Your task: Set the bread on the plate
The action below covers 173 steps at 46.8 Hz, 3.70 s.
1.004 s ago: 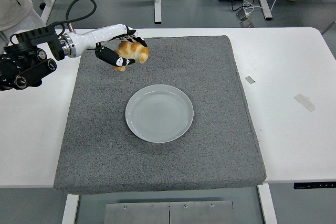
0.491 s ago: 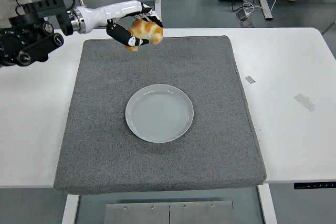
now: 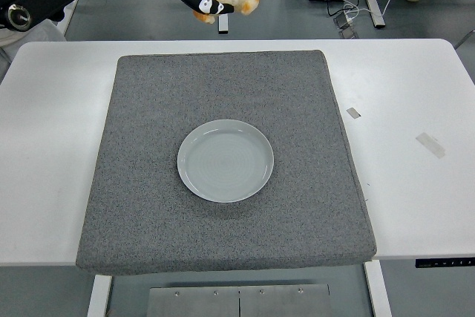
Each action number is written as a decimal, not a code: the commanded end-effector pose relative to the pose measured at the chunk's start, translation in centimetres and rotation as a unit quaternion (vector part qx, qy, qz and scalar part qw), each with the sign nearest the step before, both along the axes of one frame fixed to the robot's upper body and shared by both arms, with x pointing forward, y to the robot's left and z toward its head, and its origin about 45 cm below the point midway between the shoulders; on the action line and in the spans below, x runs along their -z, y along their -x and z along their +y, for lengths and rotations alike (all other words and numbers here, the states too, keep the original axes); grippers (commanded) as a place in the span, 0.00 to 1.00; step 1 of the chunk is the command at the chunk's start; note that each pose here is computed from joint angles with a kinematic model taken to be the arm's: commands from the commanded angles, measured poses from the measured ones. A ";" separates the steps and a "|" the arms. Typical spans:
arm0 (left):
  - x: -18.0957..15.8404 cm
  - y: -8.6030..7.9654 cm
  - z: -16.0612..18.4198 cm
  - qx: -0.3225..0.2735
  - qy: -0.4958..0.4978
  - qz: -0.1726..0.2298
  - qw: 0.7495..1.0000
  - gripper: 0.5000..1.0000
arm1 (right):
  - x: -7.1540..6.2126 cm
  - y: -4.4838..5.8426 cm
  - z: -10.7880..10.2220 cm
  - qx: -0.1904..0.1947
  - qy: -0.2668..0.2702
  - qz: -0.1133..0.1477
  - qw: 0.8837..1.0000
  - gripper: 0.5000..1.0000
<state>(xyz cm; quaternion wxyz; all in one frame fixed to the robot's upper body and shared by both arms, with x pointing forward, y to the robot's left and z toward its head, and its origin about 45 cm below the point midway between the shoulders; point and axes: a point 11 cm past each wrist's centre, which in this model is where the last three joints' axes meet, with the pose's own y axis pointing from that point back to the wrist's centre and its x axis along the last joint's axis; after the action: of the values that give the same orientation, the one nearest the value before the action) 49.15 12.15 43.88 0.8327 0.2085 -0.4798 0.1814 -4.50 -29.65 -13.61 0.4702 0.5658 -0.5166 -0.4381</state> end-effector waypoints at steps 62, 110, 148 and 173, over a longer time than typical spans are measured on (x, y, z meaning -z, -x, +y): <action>12.4 6.3 -2.3 0.142 -0.217 0.035 0.965 0.00 | 0.0 0.0 0.0 0.002 0.000 -0.001 1.000 1.00; 20.2 6.7 -0.6 0.121 -0.215 0.057 0.967 0.00 | 0.0 0.0 0.0 0.002 0.000 -0.001 1.000 1.00; 21.5 6.9 -1.0 0.121 -0.214 0.050 0.968 0.22 | 0.0 0.1 0.0 0.001 0.000 0.000 1.000 1.00; 21.6 6.9 -1.1 0.117 -0.201 0.042 0.972 0.61 | 0.0 0.1 0.0 0.000 0.000 0.001 1.000 1.00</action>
<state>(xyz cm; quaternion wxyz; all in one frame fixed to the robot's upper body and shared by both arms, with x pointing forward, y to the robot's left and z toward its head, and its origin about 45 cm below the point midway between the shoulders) 42.21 11.13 22.20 0.8081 0.3230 -0.4918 -0.0285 -4.58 -29.66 -13.60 0.4705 0.5652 -0.5166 -0.4385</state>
